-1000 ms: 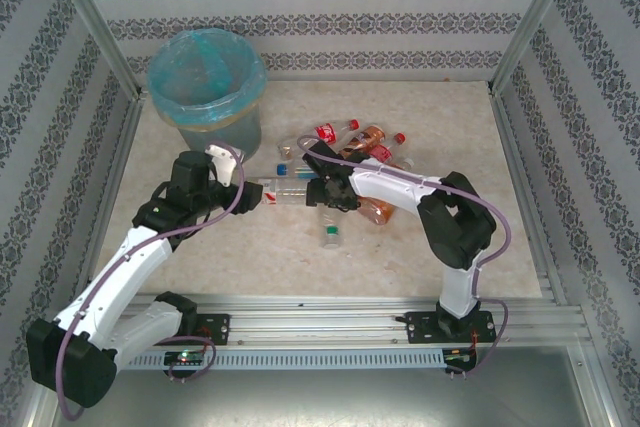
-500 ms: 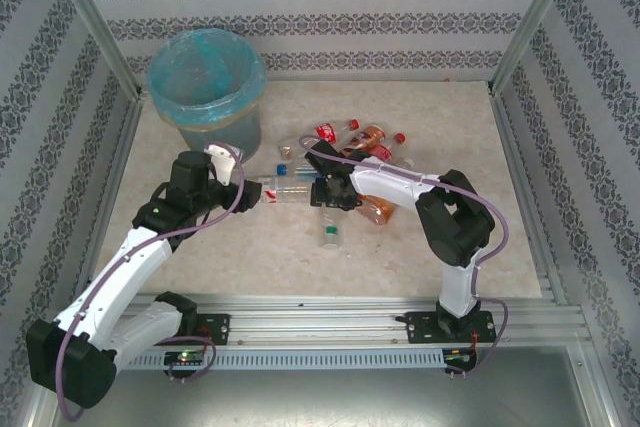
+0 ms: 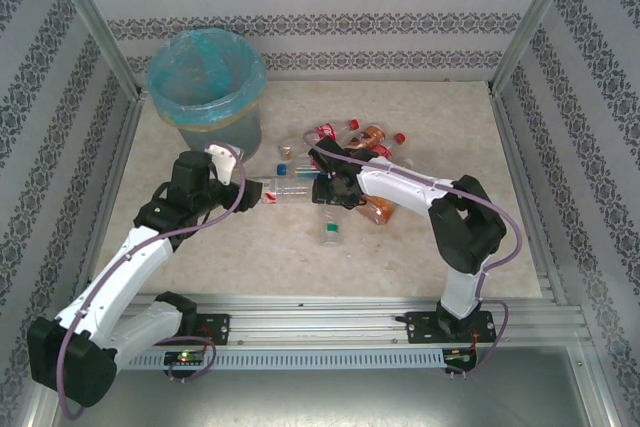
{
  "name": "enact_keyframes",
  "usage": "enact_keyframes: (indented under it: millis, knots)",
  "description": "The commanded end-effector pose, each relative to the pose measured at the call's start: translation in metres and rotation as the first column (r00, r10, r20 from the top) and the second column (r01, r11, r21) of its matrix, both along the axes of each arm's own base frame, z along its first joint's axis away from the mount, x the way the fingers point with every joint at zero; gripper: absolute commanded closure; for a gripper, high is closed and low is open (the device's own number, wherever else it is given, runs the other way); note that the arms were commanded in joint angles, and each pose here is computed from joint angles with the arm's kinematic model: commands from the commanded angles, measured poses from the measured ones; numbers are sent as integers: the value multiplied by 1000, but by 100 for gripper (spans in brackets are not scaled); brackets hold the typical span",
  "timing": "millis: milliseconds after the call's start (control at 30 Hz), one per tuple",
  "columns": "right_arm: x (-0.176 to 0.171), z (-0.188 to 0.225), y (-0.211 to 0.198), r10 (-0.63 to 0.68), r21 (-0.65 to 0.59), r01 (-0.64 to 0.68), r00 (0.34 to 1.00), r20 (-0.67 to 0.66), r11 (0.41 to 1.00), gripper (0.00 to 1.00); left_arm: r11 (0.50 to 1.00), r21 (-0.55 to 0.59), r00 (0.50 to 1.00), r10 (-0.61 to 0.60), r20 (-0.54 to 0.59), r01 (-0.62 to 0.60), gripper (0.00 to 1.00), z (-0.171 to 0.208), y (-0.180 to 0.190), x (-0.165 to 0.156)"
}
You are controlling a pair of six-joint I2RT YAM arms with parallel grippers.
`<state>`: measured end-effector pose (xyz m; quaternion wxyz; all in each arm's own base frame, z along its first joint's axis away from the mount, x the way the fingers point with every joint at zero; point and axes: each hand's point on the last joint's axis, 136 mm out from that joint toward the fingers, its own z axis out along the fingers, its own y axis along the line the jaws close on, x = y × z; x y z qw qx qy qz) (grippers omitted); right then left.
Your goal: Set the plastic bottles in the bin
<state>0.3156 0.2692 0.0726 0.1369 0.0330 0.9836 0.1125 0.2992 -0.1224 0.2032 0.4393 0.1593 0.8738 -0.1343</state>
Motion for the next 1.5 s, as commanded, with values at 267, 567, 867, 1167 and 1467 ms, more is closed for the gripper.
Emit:
enact_keyframes:
  millis: [267,567,867,1167,1467]
  knots:
    - [-4,46,-16,8,33,-11,996,84,999,47,995,-99,1000,-23,2,23,18,12,-16,5]
    - [-9,123,-10,65,202,-127,955,289,971,47,890,-432,988,-157,6,144,14,55,-65,9]
    - [-16,235,-11,29,441,-350,808,588,826,50,604,-700,903,-406,142,381,12,126,-113,-1]
    - [-53,331,2,19,458,-597,621,783,658,50,332,-767,779,-536,325,549,14,177,-135,-25]
    - [-66,357,27,51,442,-671,581,812,596,50,187,-723,654,-613,443,665,13,205,-138,-67]
